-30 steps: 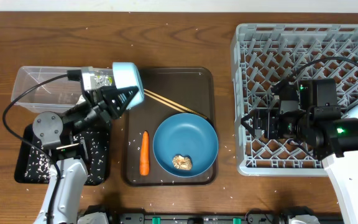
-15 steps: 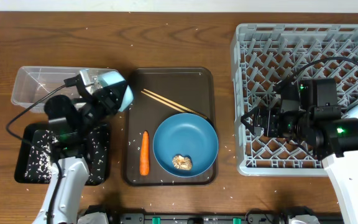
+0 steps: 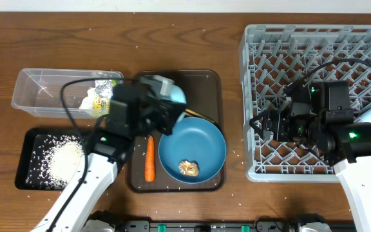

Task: Sort waste into correct bins and load items into the dishwasher rack
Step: 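Lift the emptied bowl with the left gripper toward the blue plate, then hand the light-blue bowl from the left gripper to the right gripper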

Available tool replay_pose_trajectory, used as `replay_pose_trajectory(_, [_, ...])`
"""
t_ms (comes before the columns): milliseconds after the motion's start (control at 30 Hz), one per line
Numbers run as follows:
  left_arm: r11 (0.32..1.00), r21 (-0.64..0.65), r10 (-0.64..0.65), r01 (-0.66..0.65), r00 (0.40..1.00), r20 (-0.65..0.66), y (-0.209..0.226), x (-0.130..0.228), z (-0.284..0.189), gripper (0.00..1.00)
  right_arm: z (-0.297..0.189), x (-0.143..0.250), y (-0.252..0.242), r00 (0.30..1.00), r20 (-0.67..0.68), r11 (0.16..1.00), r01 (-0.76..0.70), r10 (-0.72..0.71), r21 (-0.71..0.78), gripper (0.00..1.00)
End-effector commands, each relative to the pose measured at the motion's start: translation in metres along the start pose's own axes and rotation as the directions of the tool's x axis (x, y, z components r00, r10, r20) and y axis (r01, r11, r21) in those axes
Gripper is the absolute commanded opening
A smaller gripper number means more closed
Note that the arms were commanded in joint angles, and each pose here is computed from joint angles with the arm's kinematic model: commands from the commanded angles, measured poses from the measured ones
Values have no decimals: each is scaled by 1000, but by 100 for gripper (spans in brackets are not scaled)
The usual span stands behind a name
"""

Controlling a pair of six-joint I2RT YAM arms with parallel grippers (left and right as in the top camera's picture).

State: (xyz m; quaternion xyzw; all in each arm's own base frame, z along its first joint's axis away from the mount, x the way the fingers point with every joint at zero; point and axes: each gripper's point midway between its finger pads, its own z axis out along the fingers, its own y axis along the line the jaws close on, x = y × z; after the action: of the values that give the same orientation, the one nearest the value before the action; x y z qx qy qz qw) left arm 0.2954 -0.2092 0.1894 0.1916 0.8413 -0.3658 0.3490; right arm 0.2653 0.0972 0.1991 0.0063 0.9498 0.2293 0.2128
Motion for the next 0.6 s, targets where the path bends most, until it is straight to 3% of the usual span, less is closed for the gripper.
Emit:
replay_pose_trajectory(0, [922,-7,386,-388,919,-84,-20,2,-2,6,-2,-9,9,996,35,997,80,-79,-21,85])
replay_pose_trajectory(133, [767,7,613,-641,731,-299,-26,37,-7,6,-3,-23,14,991,93,994,103,-99,-34,84])
replay_pose_trajectory(200, [704,21,674,-710,658,-335,-33,45,-7,6,-4,-30,21,986,123,991,118,-109,-68,84])
replay_pose_trajectory(400, [553,111,819,-825,515,-253,-79,51,-9,6,-9,-47,39,977,192,981,119,-89,-151,83])
replay_pose_trajectory(567, [454,129,888,-881,437,-145,-111,47,-27,6,-14,-44,61,982,175,951,125,-77,-282,83])
